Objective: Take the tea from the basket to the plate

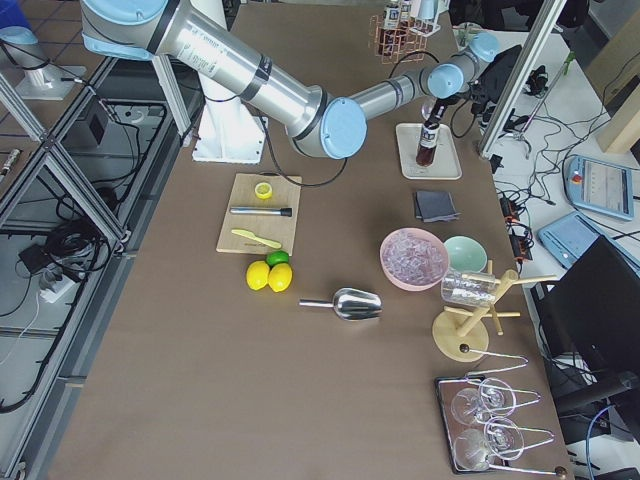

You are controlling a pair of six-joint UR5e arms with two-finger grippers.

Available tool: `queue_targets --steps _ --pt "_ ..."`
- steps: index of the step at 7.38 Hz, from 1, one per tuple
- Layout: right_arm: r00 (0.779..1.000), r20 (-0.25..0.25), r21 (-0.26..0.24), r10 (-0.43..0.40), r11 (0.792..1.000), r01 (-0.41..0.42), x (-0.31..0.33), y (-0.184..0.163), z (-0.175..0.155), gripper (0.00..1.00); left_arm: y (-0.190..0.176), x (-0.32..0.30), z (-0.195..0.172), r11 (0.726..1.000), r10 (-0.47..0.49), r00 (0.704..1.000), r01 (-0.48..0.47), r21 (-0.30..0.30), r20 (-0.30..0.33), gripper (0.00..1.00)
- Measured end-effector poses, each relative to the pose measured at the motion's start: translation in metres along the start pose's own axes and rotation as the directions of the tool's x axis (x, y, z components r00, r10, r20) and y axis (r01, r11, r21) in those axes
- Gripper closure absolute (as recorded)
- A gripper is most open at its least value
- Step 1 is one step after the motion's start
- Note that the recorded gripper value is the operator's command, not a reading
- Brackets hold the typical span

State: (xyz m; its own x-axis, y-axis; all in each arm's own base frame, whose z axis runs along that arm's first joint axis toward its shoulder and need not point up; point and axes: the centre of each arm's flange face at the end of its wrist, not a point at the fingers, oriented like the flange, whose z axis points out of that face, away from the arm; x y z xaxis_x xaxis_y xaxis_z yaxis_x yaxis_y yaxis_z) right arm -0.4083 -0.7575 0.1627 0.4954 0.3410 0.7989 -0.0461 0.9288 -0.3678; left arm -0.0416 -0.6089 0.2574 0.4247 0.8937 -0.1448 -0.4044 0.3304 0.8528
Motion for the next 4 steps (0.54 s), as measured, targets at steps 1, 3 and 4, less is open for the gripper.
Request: queue_targets --steps 1,3,4 --pt "1.000 -0.003 0.005 -0.005 1.000 0.005 -0.001 0.001 0.003 0.53 0.018 -0.025 -0.003 1.000 -0.023 1.000 0.023 -0.014 0.009 1.00" --pt "1.000 -0.004 0.009 -0.021 1.000 0.021 -0.004 0.005 0.010 0.42 0.021 -0.069 0.001 0.998 -0.009 0.998 0.012 -0.062 0.055 1.00" --pt "1.000 -0.005 0.009 -0.024 1.000 0.024 -0.004 0.006 0.011 0.39 0.020 -0.087 0.009 0.996 0.034 0.994 -0.025 -0.090 0.101 1.00"
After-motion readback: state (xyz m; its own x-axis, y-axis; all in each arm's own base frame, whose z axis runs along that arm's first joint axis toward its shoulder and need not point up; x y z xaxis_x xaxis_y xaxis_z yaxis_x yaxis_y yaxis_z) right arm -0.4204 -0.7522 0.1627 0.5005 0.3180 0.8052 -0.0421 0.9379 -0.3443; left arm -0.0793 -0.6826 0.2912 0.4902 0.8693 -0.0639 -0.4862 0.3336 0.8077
